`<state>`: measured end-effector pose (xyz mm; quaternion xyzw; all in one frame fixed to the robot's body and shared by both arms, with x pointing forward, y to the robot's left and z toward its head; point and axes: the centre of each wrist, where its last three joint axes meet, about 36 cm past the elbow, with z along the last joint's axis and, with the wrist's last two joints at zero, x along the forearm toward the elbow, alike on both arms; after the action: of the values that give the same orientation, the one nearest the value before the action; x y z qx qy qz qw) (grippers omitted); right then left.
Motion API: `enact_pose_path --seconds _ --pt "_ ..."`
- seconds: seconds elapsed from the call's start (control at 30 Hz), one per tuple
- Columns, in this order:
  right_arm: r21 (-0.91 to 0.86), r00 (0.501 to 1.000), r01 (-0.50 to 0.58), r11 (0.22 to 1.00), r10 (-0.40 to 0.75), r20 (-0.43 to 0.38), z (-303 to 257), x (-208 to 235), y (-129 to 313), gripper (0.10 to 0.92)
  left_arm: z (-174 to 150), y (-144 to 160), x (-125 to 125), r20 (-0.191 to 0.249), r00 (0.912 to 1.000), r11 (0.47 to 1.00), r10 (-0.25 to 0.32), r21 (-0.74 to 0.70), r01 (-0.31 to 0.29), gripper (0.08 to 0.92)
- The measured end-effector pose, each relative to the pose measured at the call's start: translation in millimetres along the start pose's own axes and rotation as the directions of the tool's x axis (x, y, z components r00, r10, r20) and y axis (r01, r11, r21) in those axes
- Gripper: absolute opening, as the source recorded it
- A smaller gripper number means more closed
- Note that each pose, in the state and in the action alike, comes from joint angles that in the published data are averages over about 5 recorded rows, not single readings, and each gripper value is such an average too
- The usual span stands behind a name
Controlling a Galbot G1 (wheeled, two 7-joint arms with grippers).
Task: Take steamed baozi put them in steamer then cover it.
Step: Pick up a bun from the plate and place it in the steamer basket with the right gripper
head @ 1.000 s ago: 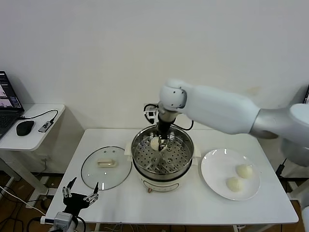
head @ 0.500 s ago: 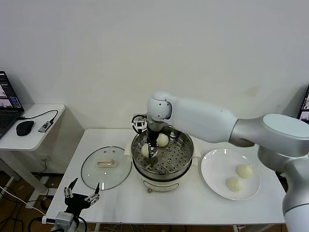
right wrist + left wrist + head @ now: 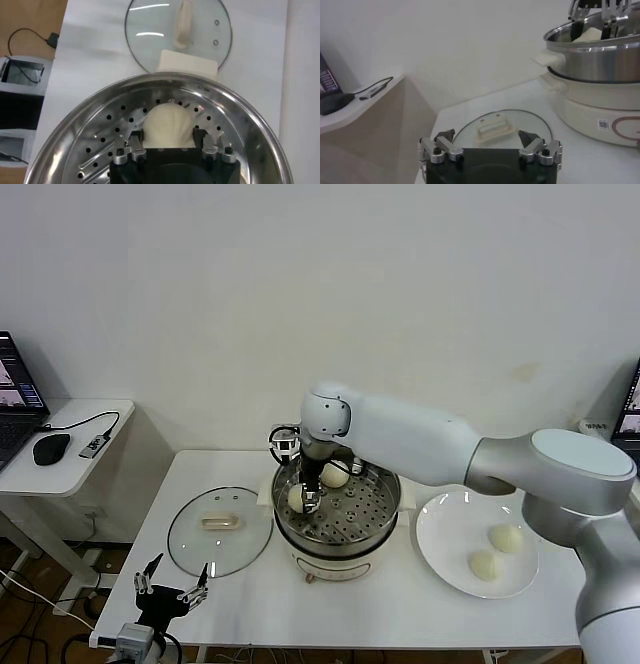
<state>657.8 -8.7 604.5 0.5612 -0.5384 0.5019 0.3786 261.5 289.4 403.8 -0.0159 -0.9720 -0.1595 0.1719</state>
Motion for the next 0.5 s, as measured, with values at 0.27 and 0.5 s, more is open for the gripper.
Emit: enact_pose_path --seconds 0.27,0.5 --pt "-0.006 0.999 -0.026 1.000 0.026 0.018 28.0 33.8 -0.6 0.823 -0.5 -2.3 1.7 -0.002 1.0000 1.000 0.001 0.001 -0.001 0.823" --pt "-0.020 0.998 -0.057 0.998 0.057 0.016 83.5 89.0 4.6 0.823 1.0 -2.1 2.8 -0.008 0.9999 1.000 0.006 -0.002 -0.006 0.823"
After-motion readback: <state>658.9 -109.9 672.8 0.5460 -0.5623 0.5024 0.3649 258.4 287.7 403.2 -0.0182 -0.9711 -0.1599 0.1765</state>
